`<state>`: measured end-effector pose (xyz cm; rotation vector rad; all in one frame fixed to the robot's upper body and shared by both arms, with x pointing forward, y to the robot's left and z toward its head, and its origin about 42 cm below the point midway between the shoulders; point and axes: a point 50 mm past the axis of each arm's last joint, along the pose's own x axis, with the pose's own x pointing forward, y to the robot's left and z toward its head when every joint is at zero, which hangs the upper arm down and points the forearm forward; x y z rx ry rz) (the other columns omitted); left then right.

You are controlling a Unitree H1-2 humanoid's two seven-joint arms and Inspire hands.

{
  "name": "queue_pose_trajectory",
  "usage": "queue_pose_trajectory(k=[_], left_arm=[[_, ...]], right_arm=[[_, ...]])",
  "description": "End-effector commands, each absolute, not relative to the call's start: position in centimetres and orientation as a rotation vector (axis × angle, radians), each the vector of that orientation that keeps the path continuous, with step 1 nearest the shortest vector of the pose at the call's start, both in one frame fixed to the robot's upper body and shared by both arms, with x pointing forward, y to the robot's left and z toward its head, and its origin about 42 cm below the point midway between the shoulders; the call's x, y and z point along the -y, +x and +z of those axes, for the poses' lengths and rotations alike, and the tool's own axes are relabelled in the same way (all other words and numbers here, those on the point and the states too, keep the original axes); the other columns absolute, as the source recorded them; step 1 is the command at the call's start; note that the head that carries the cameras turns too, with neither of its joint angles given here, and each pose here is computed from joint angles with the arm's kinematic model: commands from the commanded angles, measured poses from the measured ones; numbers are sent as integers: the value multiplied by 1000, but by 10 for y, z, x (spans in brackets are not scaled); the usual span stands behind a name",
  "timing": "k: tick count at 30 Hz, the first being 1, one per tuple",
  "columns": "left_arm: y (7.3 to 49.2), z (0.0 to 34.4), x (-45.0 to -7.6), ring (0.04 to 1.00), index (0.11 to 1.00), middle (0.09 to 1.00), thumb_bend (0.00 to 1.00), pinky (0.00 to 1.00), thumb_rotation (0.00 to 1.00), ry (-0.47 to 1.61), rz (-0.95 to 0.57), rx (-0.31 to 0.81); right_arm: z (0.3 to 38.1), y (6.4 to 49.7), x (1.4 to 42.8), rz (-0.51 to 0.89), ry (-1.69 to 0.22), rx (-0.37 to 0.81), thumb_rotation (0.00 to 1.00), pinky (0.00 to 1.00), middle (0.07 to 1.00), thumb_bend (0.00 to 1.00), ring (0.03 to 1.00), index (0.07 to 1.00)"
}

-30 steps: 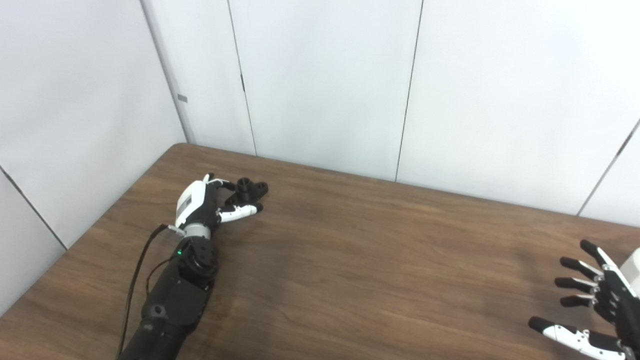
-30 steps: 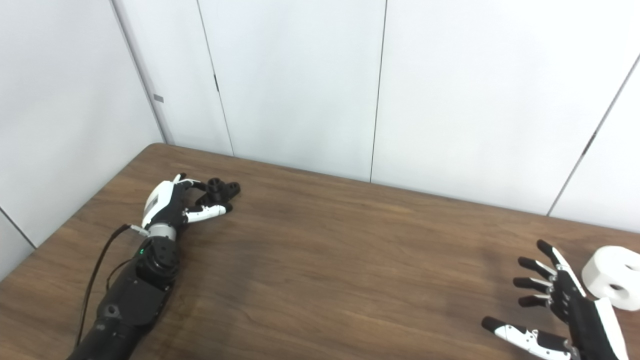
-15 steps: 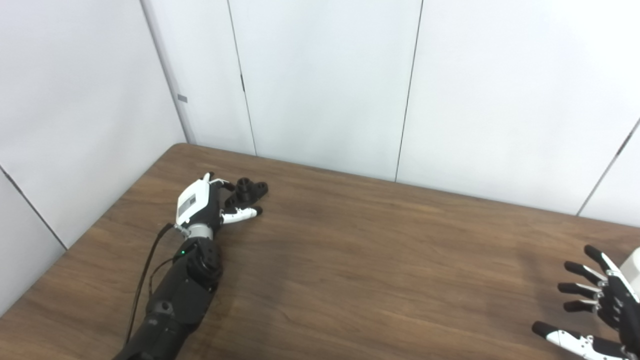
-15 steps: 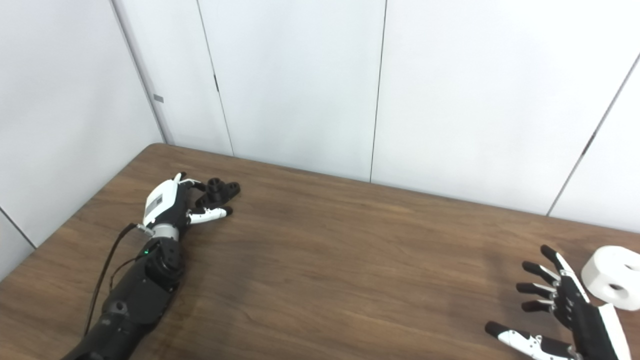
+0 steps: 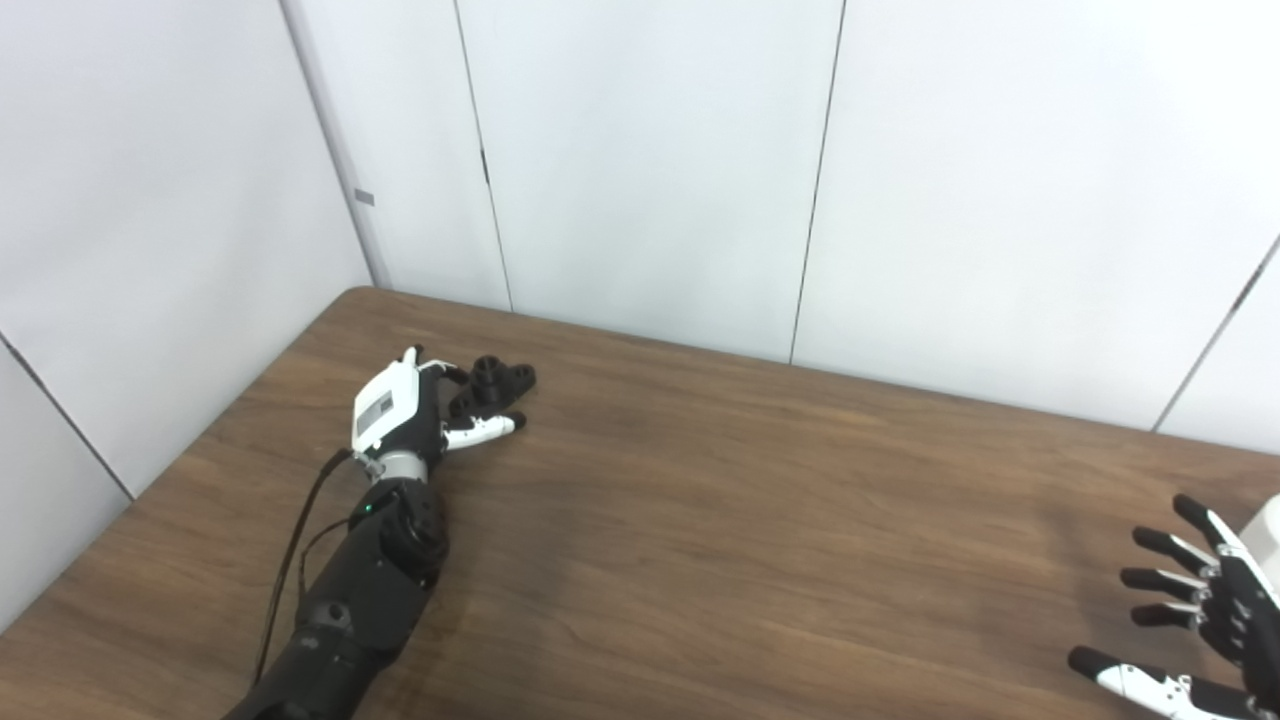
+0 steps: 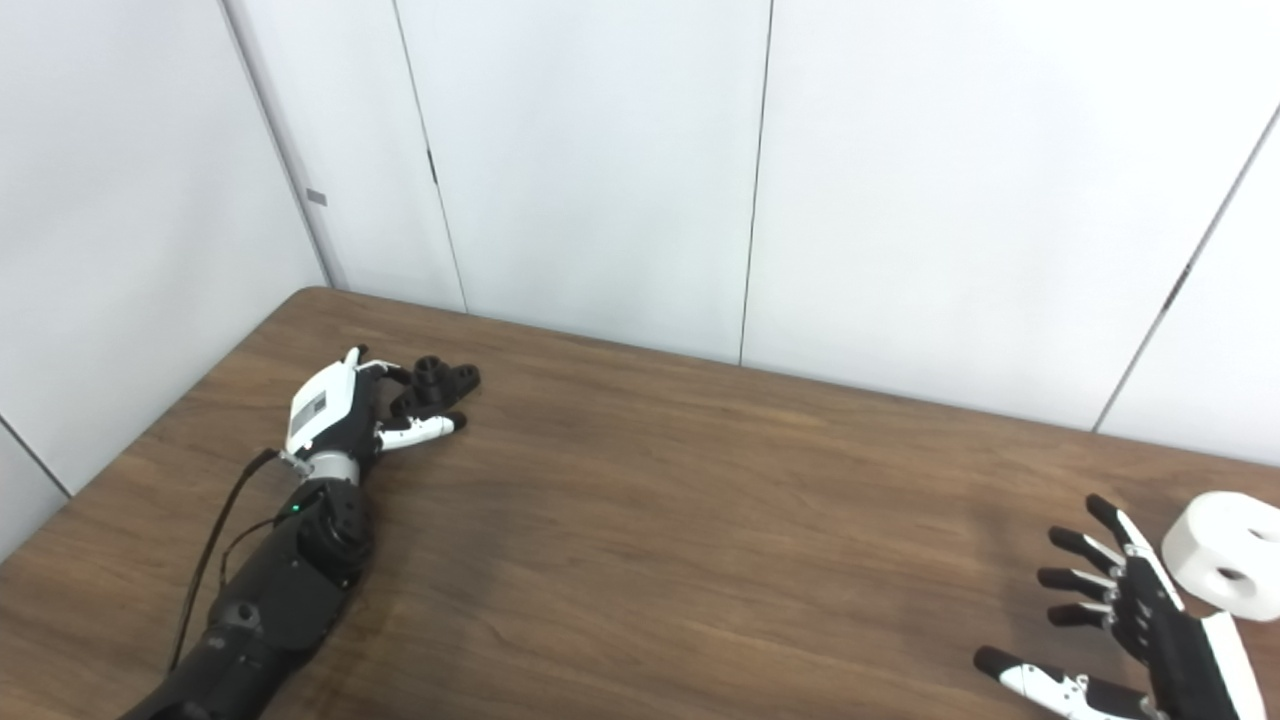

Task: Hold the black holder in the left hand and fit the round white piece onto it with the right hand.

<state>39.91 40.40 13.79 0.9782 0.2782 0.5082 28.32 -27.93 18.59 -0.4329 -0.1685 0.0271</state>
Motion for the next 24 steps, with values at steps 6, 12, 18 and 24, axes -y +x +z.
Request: queue_pose_trajectory(k=[6,12,18,24], left_arm=[[395,139,-411,992,637,943,818,977,220,965,512,-269],[396,134,-406,951,484,856,528,1000,60,971,492,-229],[397,129,-402,950,483,842,524,1000,55,981,485,-202],[398,126,-400,942,483,843,524,1000,55,986,475,-188]], right_arm=[[205,285,284,32,-449,251,0,600,827,622,712,944],[205,286,286,28,-448,252,0,588,820,615,703,938],[204,285,287,9,-453,249,0,575,815,613,702,918],[205,286,287,-2,-457,246,0,576,822,590,709,920]])
